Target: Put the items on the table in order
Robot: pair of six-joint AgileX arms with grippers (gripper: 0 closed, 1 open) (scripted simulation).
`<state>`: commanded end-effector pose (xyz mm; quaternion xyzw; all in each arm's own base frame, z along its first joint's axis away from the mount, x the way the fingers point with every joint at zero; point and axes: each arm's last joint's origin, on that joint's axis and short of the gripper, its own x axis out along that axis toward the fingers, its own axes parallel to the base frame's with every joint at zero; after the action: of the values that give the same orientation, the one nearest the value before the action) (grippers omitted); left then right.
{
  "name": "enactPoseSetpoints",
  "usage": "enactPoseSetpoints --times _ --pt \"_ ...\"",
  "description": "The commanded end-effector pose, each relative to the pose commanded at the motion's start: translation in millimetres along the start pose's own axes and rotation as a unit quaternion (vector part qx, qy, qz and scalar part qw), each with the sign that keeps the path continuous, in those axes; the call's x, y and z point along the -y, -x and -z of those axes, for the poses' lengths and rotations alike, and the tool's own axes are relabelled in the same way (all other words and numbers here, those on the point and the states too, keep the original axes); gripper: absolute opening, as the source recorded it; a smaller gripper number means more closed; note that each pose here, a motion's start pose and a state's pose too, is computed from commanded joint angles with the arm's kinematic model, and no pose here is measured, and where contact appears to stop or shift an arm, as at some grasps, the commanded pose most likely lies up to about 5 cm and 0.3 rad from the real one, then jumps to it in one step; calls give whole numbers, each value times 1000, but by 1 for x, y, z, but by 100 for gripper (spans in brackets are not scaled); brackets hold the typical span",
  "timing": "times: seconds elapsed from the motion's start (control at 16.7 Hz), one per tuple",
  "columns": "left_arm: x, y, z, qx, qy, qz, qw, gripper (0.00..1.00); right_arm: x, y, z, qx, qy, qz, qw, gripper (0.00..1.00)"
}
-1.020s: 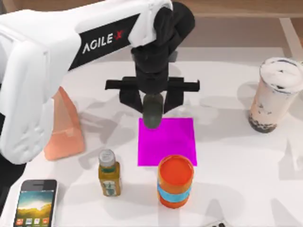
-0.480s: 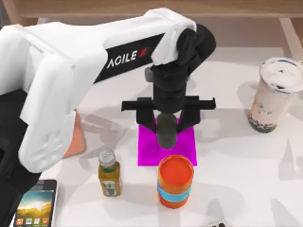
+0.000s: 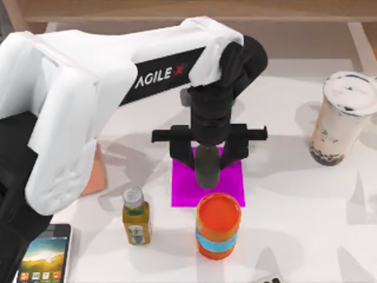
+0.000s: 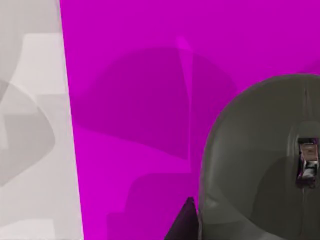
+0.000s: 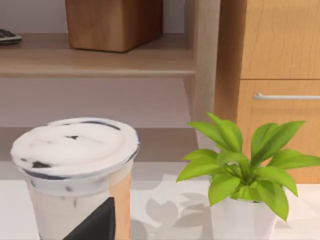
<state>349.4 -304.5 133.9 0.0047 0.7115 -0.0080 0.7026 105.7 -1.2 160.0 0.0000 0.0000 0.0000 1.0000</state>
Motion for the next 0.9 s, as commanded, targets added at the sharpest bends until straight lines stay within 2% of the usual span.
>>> enactPoseSetpoints --times 0.06,0.84,0.9 --pt "0 0 0 0 0 0 1000 0 0 0 0 0 0 0 1000 100" --pt "0 0 0 0 0 0 1000 98 0 0 0 0 0 0 1000 100" --pt "0 0 0 0 0 0 1000 100 0 0 0 0 0 0 1000 100"
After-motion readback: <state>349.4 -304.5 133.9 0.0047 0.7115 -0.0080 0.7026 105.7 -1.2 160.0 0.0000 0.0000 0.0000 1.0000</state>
